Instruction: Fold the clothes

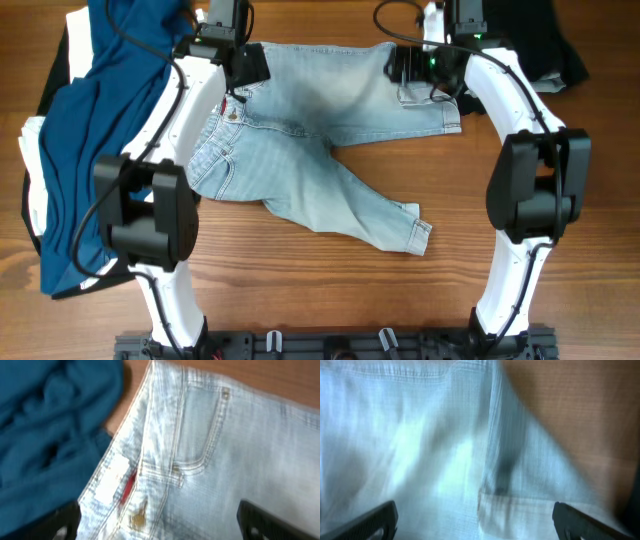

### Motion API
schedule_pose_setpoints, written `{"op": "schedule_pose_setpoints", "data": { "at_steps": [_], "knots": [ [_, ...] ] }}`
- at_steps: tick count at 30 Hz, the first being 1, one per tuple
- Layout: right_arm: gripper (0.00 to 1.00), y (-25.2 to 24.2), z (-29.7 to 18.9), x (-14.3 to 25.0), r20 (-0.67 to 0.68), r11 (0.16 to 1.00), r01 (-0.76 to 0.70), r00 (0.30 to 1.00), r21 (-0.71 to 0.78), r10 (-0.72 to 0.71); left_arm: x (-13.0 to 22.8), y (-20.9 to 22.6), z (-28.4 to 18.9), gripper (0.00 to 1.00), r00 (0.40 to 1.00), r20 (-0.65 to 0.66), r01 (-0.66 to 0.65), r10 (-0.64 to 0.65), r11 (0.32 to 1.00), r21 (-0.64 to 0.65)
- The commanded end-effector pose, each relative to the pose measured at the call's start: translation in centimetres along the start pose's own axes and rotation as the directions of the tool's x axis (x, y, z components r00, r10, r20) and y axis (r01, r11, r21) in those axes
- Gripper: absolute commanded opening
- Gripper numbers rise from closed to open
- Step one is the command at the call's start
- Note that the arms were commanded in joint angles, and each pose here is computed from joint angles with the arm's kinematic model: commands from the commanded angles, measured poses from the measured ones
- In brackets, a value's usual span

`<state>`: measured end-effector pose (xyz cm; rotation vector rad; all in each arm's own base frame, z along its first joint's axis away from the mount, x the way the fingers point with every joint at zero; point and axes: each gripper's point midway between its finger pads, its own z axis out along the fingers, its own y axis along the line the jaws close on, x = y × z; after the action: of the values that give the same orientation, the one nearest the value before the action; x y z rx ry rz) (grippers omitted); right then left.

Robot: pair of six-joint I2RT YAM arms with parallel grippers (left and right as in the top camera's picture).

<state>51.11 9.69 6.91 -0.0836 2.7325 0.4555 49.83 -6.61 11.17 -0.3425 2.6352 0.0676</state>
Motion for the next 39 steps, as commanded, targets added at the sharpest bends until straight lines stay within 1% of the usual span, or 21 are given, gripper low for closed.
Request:
{"op": "schedule_pose_setpoints", "data": {
  "at_steps": [1,2,5,6,9,10,12,15,16,18,20,24,26,30,33,35,36,37,39],
  "knots": [
    [1.00,2.3,-2.0,2.2,-0.088,0.994,-0.093,0.992,-0.057,0.087,1.7,-0.4,-1.5,1.00,0.996,-0.084,-0.029,0.035,0.997,0.070],
    [0.99,2.6,-2.0,3.1,-0.122,0.993,-0.100,0.988,-0.063,0.092,2.3,-0.3,-1.2,1.00,0.994,-0.106,-0.032,0.039,0.997,0.065],
    [0.97,3.3,-2.2,3.8,-0.154,0.991,-0.107,0.984,-0.084,0.093,3.5,-0.5,-0.3,1.00,0.988,-0.141,-0.057,0.069,0.995,0.086],
    [0.92,3.9,-1.9,4.6,-0.177,0.992,-0.091,0.981,-0.085,0.075,4.4,-0.3,0.3,1.00,0.984,-0.160,-0.060,0.072,0.995,0.079],
    [0.80,4.1,-0.9,6.0,-0.207,0.997,-0.069,0.976,-0.042,0.059,4.9,-0.2,0.6,1.00,0.983,-0.169,-0.060,0.073,0.995,0.080],
    [0.74,4.1,-0.1,6.5,-0.207,0.998,-0.057,0.977,-0.024,0.051,4.9,-0.3,0.7,1.00,0.983,-0.168,-0.059,0.072,0.995,0.084],
    [0.69,3.8,0.9,6.7,-0.188,0.998,-0.057,0.980,0.008,0.058,4.8,-0.3,0.8,1.00,0.984,-0.165,-0.058,0.072,0.995,0.085],
    [0.66,2.7,2.7,6.4,-0.127,0.996,-0.072,0.989,0.060,0.079,4.8,-0.4,0.8,1.00,0.984,-0.162,-0.058,0.071,0.995,0.086],
    [0.65,1.7,3.5,6.2,-0.084,0.990,-0.091,0.991,0.105,0.100,4.7,-0.4,0.8,1.00,0.985,-0.160,-0.053,0.067,0.995,0.087],
    [0.64,0.7,3.9,6.0,-0.053,0.985,-0.096,0.993,0.146,0.104,4.7,-0.4,0.8,1.00,0.985,-0.160,-0.050,0.063,0.995,0.086],
    [0.64,-0.8,3.9,5.2,0.002,0.970,-0.107,0.994,0.219,0.109,4.6,-0.5,0.8,1.00,0.986,-0.156,-0.050,0.063,0.995,0.088],
    [0.63,-2.1,3.4,1.5,0.163,0.952,-0.115,0.984,0.285,0.070,4.3,-0.7,0.8,1.00,0.988,-0.144,-0.048,0.062,0.994,0.100],
    [0.57,-2.8,2.7,-1.1,0.270,0.942,-0.135,0.961,0.306,0.050,4.2,-0.8,0.8,1.00,0.988,-0.141,-0.047,0.061,0.994,0.101],
    [0.53,-4.7,0.7,-5.0,0.437,0.920,-0.196,0.899,0.339,0.030,4.2,-0.8,0.8,1.00,0.988,-0.140,-0.048,0.062,0.994,0.101],
    [0.52,-6.6,-0.3,-6.2,0.487,0.912,-0.236,0.872,0.336,0.046,4.2,-0.8,0.8,1.00,0.988,-0.140,-0.048,0.062,0.994,0.101],
    [0.53,-8.4,-0.5,-5.5,0.468,0.901,-0.259,0.881,0.349,0.072,4.2,-0.8,0.8,1.00,0.988,-0.140,-0.048,0.062,0.994,0.101],
    [0.55,-8.8,-0.5,-5.1,0.452,0.901,-0.260,0.888,0.349,0.081,4.2,-0.8,0.8,1.00,0.988,-0.140,-0.048,0.062,0.994,0.101],
    [0.58,-9.0,-0.4,-4.8,0.432,0.904,-0.253,0.898,0.344,0.087,4.2,-0.8,0.8,1.00,0.989,-0.138,-0.048,0.062,0.994,0.102],
    [0.71,-8.5,-0.7,-4.1,0.385,0.926,-0.219,0.919,0.307,0.090,4.0,-0.7,0.8,1.00,0.989,-0.135,-0.049,0.062,0.994,0.101]
  ]
}}
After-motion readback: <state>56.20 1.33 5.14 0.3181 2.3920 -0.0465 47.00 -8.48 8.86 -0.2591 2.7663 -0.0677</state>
